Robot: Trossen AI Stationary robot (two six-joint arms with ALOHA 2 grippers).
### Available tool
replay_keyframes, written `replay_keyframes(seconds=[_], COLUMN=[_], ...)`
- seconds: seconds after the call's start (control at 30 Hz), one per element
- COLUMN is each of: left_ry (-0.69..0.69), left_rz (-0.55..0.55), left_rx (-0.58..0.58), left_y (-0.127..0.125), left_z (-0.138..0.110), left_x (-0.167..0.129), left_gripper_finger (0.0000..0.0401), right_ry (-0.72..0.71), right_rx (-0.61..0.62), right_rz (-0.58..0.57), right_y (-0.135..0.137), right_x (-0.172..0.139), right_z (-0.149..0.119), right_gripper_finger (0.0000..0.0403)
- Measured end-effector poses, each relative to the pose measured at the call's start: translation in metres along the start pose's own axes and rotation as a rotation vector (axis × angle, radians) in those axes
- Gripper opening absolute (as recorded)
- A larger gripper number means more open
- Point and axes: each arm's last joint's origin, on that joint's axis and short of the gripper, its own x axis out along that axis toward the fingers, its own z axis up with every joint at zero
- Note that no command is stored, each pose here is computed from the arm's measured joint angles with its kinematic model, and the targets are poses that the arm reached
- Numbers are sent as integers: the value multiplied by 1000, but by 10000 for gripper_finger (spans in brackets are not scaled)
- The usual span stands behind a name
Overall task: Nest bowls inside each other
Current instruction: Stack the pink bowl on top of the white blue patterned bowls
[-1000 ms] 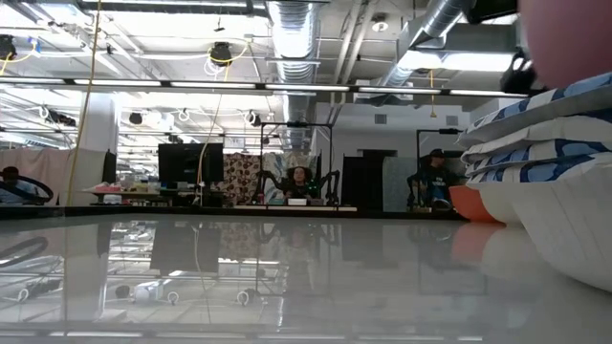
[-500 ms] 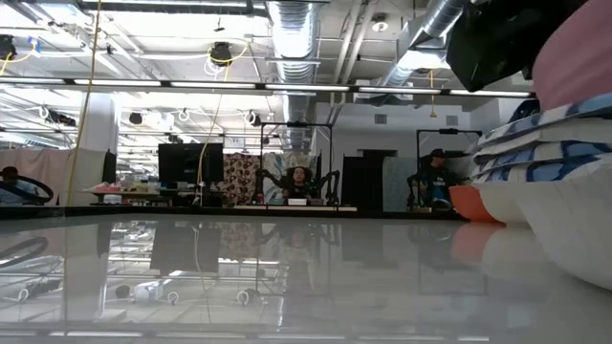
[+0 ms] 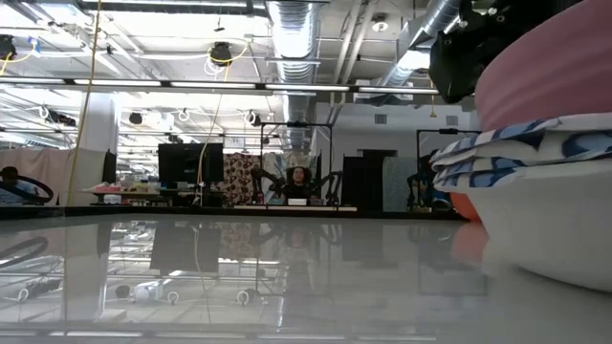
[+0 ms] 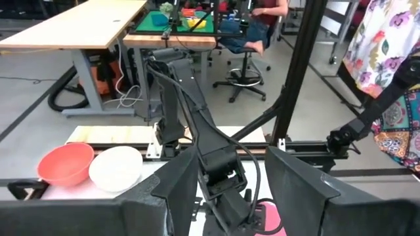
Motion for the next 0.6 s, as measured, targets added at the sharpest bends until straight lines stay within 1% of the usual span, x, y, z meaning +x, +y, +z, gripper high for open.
replay_keyframes(seconds=[0.13,0.43,0.6], left_ry=[3,25,23], left_rz=[24,35,54], left_rx=[0,40,61], left_y=[1,2,3], left_z=[0,-3,-2], left_x=[0,0,0], left_gripper_finger=[167,167,167], right_ry=[-12,-5,-26], right_rx=[3,27,31], right_rz=[-22,-48,-101], right_y=[-2,-4,-2], right_x=[0,-1,-11], right_z=[0,0,3], right_gripper_finger=[45,46,44])
